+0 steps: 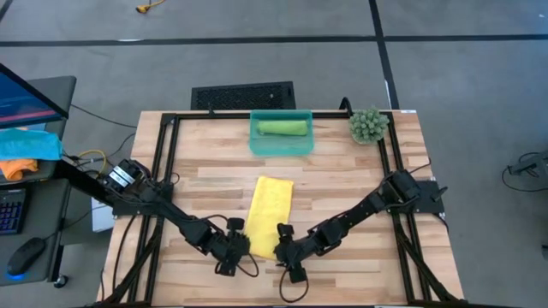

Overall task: Roll microfiber towels into tight, uniform cylinder then place into a basket
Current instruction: Fold the yellow towel

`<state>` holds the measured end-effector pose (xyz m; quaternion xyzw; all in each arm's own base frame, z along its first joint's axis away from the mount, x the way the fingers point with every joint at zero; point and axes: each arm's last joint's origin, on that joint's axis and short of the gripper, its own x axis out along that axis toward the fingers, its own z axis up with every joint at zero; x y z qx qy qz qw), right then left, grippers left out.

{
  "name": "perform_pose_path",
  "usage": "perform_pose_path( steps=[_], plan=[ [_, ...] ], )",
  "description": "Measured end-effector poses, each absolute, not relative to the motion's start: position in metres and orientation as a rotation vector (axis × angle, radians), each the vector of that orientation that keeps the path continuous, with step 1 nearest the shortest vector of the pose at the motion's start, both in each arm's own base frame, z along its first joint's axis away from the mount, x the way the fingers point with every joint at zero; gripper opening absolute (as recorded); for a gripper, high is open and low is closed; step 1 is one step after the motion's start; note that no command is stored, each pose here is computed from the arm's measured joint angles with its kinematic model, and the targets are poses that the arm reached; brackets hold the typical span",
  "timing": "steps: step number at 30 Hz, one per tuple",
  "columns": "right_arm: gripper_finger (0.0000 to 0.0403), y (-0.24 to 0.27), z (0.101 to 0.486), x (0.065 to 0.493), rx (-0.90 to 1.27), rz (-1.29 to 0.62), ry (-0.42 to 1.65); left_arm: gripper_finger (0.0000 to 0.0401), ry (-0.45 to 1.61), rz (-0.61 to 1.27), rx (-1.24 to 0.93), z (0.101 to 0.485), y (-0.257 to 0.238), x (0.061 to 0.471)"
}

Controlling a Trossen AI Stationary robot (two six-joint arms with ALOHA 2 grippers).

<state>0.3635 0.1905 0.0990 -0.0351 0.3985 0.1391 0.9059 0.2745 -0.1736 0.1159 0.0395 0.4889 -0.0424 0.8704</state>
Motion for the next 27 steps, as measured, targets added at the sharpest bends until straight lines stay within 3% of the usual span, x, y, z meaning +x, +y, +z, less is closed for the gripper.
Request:
perform_pose_path(
  steps=[10,22,27],
  plan=[
    [0.0193,0.177,0.093,0.36,-0.112,0.152,0.919,0.0118,1.036,-0.059,-0.03,0.116,-0.171,0.277],
    [0.0015,0.169,0.092,0.362,-0.127,0.092,0.916,0.0118,1.037,-0.064,0.004,0.116,-0.171,0.277],
    [0.0026,0.171,0.095,0.361,-0.143,0.101,0.914,0.0114,1.035,-0.078,0.033,0.116,-0.172,0.276]
  ],
)
